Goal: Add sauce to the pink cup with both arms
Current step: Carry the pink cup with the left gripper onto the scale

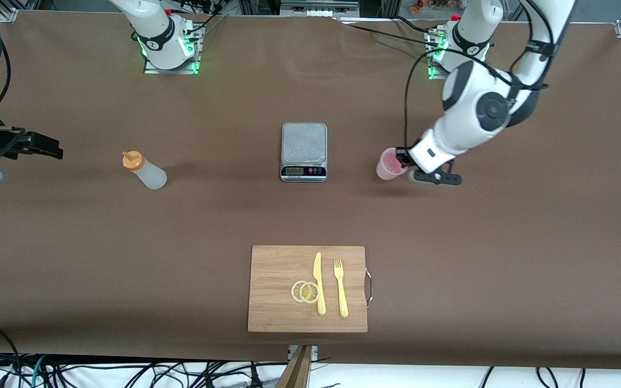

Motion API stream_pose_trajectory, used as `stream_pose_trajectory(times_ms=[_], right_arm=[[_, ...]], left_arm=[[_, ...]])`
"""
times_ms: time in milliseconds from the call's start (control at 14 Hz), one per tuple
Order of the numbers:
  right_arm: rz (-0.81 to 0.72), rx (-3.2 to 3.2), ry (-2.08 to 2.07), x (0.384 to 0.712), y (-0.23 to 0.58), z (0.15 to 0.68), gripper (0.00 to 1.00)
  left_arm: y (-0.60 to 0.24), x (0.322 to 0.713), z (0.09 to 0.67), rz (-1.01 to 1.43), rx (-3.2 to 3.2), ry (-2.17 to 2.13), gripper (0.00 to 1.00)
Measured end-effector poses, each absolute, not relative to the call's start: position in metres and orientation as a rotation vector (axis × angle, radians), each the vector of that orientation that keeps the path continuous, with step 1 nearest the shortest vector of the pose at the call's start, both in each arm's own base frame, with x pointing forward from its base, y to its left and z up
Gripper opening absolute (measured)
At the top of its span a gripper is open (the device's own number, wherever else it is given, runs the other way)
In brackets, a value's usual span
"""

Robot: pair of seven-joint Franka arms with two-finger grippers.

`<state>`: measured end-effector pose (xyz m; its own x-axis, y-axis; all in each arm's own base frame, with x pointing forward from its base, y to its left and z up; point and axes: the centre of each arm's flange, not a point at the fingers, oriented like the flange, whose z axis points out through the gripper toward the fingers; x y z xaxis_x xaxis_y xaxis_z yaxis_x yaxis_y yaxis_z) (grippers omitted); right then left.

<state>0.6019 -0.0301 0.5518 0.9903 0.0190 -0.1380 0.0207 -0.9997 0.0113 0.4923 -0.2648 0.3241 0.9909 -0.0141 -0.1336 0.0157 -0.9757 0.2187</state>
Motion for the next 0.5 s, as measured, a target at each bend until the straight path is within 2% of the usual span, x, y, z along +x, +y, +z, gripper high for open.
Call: stream_pose_trajectory(times_ms=[286, 500], right_arm=[[-0.216, 3.121, 0.031, 0.602, -0.03, 0.552, 1.0], [-0.216, 3.121, 0.03, 0.602, -0.03, 0.552, 1.0]], left_arm=[[-0.38, 0.439, 0.337, -0.188, 2.89, 0.13, 0.04], [-0.451, 0.399, 0.308, -0.217, 2.869, 0.181, 0.04]])
